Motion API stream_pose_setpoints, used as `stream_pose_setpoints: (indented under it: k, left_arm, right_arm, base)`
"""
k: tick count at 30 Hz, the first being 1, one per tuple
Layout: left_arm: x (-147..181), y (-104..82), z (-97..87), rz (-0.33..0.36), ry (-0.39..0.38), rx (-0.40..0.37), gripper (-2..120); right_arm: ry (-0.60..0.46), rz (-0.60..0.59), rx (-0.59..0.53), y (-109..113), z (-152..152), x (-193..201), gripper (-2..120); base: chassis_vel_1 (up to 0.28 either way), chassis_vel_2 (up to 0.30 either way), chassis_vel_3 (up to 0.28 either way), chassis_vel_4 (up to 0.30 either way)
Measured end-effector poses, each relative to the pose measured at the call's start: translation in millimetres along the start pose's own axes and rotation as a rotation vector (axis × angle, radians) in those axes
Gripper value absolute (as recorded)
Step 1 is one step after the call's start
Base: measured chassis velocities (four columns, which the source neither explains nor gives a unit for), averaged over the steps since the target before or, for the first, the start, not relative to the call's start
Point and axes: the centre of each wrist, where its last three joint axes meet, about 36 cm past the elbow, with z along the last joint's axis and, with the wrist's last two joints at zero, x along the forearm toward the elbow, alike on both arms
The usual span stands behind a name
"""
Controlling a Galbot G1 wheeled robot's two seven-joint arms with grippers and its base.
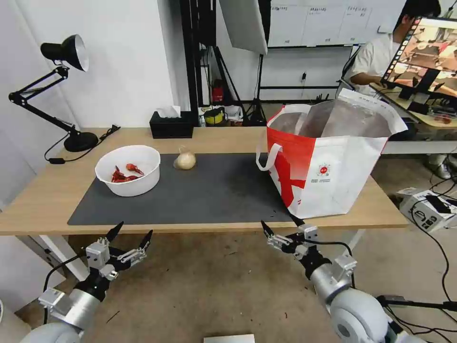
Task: Pick up the trash from the table and place it into the takeout bag.
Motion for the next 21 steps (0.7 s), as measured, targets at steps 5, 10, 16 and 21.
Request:
stream_pose_setpoints:
  k: [5,10,16,21]
  left_arm:
    - [-1,-0.3,0.6,-0.003,-0.005,0.004,100]
    - [-1,2.7,2.4,-0.012,-0.004,0.003,100]
    - [0,5.6,4.9,-0.023,-0.004,0.002,100]
    - [-1,7.5,7.2,-0.027,-0.003,0.003,100]
  right_arm:
    - [-0.011,-0.075,0.013,4,-15,-57,100]
    - [-0.015,-0.125,-0.016,18,-32,-119,100]
    - [-0.013,-0.147,-0.025,31,-50,-175,100]
    - [0.002,-0.169,-0.002,51,-56,-227,100]
  base:
    - [0.0,0.0,0.0,0.0]
    - [0.0,0.0,0.0,0.0]
    - [0.0,0.0,0.0,0.0]
    - [0.0,0.0,0.0,0.0]
